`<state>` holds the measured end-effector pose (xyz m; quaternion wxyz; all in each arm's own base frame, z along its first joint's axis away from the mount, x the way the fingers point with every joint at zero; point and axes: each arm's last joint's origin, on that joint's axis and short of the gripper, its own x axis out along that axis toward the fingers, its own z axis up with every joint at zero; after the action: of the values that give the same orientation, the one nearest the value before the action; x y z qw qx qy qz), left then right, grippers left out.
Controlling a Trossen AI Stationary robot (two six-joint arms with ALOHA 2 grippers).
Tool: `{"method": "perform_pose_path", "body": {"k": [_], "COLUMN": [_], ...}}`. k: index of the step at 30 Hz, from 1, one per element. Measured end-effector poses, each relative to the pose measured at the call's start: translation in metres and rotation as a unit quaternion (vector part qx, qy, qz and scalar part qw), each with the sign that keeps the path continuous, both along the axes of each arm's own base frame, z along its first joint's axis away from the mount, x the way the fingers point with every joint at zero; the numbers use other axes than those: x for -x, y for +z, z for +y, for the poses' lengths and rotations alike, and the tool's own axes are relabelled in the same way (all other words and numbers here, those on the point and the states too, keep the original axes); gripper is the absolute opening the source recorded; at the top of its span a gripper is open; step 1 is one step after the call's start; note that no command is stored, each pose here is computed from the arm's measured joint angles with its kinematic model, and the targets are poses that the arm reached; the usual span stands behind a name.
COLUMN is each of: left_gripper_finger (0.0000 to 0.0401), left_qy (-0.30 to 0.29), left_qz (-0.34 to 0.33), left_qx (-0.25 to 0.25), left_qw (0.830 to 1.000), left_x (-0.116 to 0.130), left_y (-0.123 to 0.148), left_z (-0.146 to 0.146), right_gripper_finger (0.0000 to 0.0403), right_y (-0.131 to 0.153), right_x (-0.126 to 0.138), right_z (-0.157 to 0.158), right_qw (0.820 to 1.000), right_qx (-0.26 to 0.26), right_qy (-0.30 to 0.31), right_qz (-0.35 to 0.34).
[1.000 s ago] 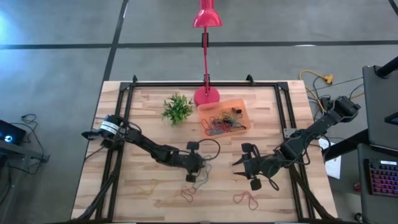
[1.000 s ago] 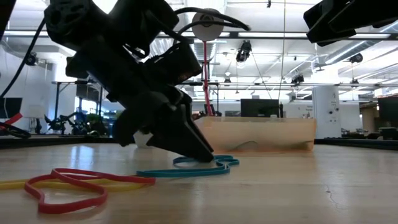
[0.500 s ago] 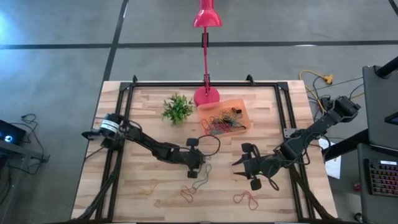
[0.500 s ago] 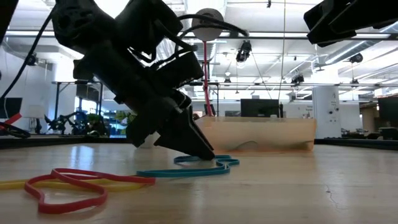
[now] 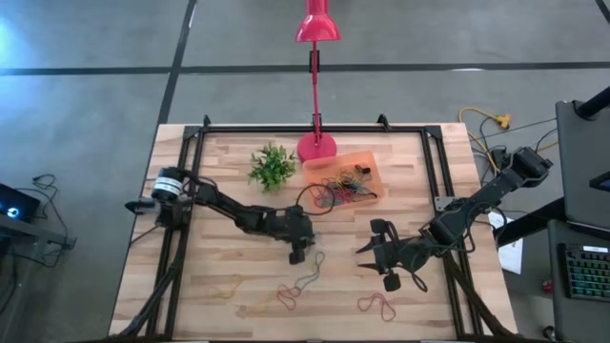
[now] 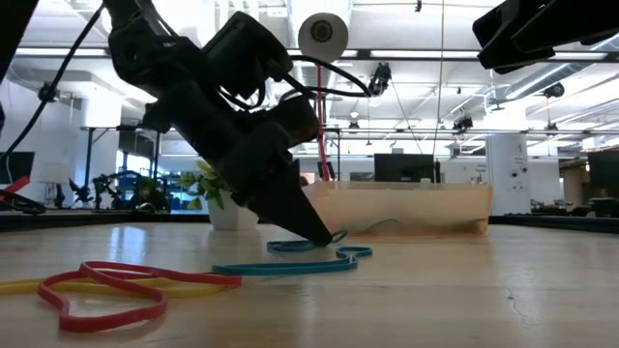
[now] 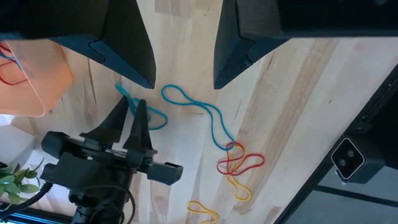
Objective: Pick and place rubber bands into bin
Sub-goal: Put the blue rubberband into the orange container
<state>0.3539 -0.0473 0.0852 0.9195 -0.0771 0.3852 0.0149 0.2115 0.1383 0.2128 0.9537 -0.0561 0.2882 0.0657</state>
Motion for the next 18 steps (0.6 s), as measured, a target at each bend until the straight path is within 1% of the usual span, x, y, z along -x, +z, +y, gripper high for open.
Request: {"method": "perform_pose_path", "body": {"k": [3, 6, 8, 11, 13, 18], "left_gripper_finger": [0.0099, 0.0085, 0.0066, 0.0023, 0.0007, 0.0002], "left_qy": [0.001, 0.004, 0.006, 0.007, 0.005, 0.004], "left_qz": [0.011, 0.020, 0.026, 0.027, 0.026, 0.022], "left_qx": [-0.001, -0.003, -0.006, -0.003, -0.001, -0.003], "left_qw": [1.000, 1.000, 1.000, 1.000, 1.000, 1.000], "left_x": [0.0012, 0.0026, 0.0035, 0.0036, 0.0034, 0.0014], "left_y": [-0.0021, -0.0043, -0.0051, -0.0053, -0.0050, -0.0007], "left_z": [0.0005, 0.0010, 0.0013, 0.0010, 0.0006, 0.0001], "right_gripper_finger": [0.0148, 0.0148, 0.0148, 0.0148, 0.0148, 0.0148], "right_y": [0.0000, 0.0000, 0.0000, 0.0000, 0.0000, 0.0000], "right_x": [0.0000, 0.0000, 0.0000, 0.0000, 0.0000, 0.0000], "right_z": [0.0000, 0.0000, 0.0000, 0.0000, 0.0000, 0.0000], "right_qw": [1.000, 1.000, 1.000, 1.000, 1.000, 1.000], "right_qx": [0.000, 0.001, 0.001, 0.002, 0.002, 0.002], "right_qy": [0.000, 0.001, 0.001, 0.001, 0.001, 0.001], "right_qz": [0.000, 0.000, 0.000, 0.000, 0.000, 0.000]}}
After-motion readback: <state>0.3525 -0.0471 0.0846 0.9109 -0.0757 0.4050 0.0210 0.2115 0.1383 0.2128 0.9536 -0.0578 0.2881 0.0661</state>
